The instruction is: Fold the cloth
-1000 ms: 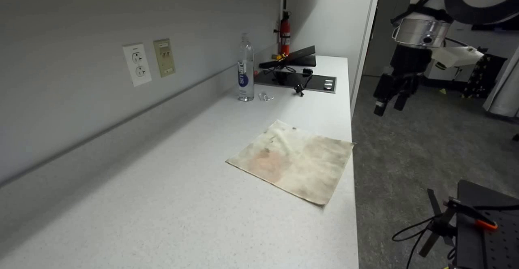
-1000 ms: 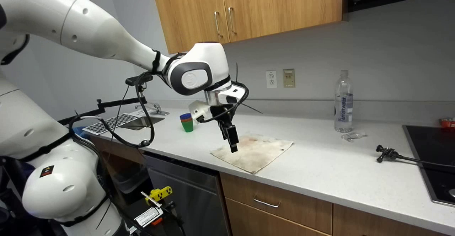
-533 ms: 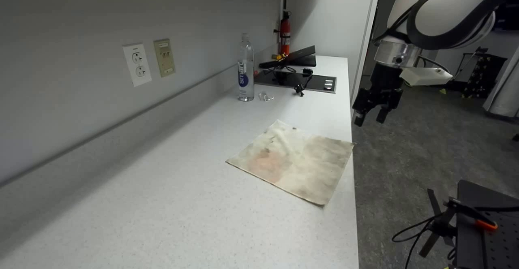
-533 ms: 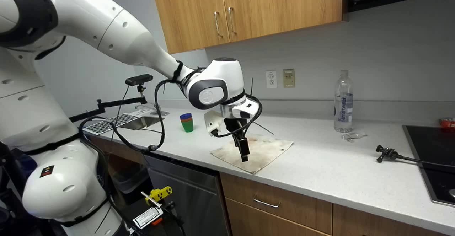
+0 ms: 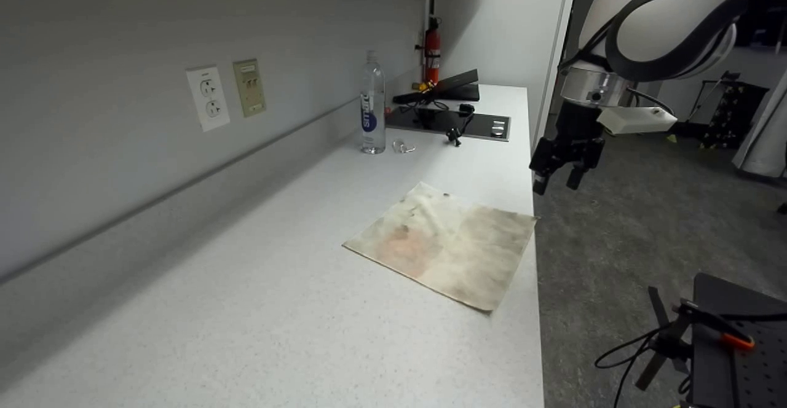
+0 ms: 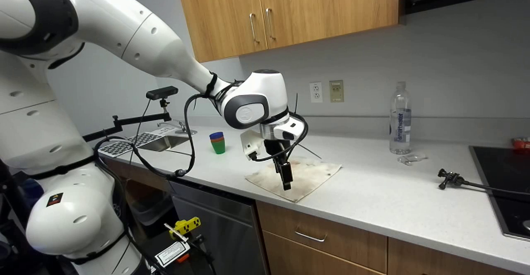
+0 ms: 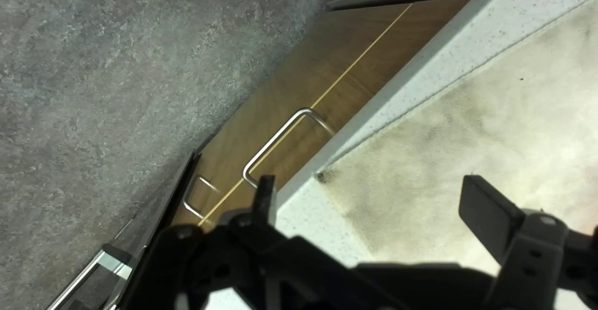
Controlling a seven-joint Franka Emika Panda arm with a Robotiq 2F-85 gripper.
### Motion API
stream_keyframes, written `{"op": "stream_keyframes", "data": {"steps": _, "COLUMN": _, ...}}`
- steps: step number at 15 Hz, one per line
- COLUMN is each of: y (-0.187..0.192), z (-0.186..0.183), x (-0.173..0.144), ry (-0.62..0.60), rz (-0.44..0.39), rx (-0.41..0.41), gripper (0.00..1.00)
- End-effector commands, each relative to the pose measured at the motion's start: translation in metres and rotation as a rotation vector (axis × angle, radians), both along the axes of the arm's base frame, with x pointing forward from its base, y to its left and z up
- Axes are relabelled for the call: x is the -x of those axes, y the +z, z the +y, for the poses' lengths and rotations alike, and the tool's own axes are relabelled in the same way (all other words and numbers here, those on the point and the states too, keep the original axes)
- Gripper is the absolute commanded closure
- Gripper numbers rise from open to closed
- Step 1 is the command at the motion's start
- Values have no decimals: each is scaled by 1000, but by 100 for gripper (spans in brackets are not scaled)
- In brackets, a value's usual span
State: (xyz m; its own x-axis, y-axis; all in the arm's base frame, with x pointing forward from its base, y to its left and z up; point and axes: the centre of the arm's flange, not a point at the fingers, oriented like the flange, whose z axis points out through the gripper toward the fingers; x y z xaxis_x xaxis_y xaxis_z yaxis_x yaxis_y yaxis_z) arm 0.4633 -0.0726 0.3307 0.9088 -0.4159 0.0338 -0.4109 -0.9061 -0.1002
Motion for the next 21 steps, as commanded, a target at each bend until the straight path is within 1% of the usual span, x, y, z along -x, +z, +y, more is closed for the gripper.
{"op": "stream_keyframes", "data": {"steps": 1, "y": -20, "z": 0, "x": -11, "ry": -15, "rz": 33, "rx": -9, "gripper": 0}}
{"op": "stream_keyframes", "data": {"steps": 5, "y": -39, "z": -1, "x": -14, "ry": -31, "rz": 46, "rx": -32, "gripper": 0}}
{"op": "stream_keyframes", "data": {"steps": 9, "y": -51, "z": -8, "x": -26, "ry": -87, "rz": 14, "rx": -49, "gripper": 0}}
{"op": "stream_keyframes", "data": {"steps": 13, "y": -65, "z": -16, "x": -40, "ry": -132, "rz": -15, "rx": -42, "gripper": 0}}
{"op": "stream_keyframes", "data": {"steps": 16, "y": -77, "z": -21, "x": -46, "ry": -154, "rz": -5, "rx": -45, "gripper": 0}}
{"op": "stream_keyframes", "data": {"steps": 21, "y": -91, "z": -26, "x": -45, "ry": -188, "rz": 26, "rx": -44, "gripper": 0}}
